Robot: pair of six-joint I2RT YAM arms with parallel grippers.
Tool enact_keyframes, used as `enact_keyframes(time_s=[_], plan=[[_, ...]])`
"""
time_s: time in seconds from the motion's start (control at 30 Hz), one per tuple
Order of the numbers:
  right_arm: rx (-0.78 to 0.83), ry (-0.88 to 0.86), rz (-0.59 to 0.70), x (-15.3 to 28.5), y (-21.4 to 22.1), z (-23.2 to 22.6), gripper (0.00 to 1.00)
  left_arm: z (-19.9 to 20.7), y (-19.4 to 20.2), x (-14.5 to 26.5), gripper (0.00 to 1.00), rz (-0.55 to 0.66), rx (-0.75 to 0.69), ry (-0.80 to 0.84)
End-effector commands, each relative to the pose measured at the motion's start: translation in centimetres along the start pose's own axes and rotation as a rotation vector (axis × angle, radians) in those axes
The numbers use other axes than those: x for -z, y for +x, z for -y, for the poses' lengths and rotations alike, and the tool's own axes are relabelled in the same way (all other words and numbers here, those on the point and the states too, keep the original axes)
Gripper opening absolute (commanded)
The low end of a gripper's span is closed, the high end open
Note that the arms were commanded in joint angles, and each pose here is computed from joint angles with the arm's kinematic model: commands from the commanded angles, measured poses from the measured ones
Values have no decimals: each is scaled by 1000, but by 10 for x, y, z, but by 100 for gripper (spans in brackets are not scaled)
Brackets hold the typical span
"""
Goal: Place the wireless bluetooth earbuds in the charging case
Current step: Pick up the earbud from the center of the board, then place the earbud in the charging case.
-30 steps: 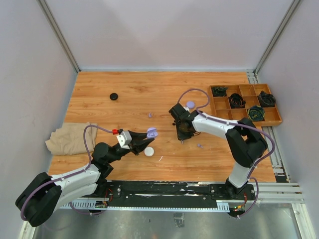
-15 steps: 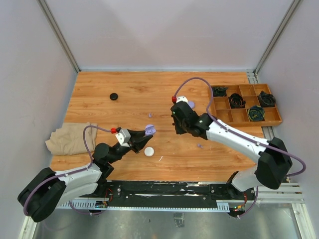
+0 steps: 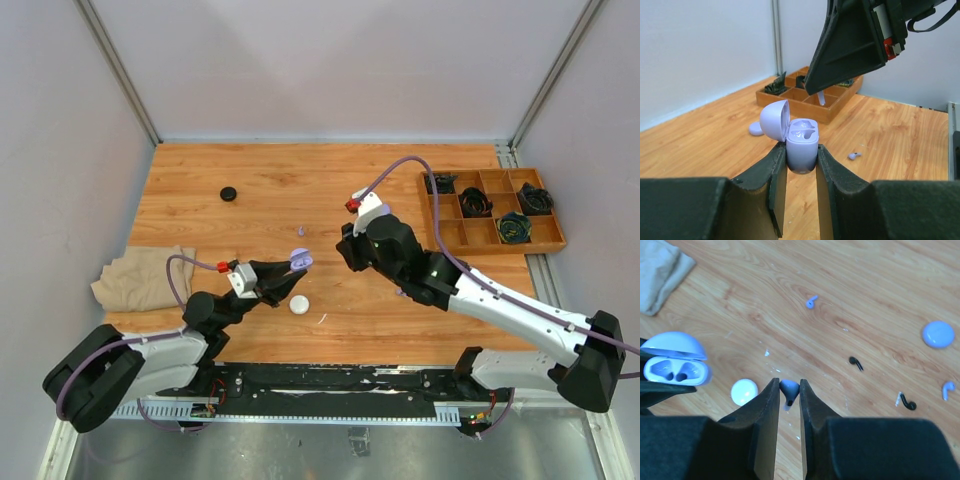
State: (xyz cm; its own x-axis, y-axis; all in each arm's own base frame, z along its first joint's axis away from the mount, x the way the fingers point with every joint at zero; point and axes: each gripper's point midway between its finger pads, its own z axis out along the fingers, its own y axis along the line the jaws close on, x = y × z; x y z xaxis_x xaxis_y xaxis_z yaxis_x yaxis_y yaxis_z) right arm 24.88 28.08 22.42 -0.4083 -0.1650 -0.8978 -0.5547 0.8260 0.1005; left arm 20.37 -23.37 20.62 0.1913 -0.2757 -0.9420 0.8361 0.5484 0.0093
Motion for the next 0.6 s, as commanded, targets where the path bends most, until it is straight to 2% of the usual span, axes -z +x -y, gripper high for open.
enact_keyframes(time_s=[0.0, 0.27, 0.57], plan=[[73, -118, 167, 12, -32, -33, 19, 9, -3, 12, 0, 23, -64, 40], [142, -248, 321, 30, -50, -73, 19, 17, -8, 12, 0, 30, -86, 86], [193, -346, 388, 40, -52, -104, 19, 18, -8, 11, 0, 26, -84, 94]])
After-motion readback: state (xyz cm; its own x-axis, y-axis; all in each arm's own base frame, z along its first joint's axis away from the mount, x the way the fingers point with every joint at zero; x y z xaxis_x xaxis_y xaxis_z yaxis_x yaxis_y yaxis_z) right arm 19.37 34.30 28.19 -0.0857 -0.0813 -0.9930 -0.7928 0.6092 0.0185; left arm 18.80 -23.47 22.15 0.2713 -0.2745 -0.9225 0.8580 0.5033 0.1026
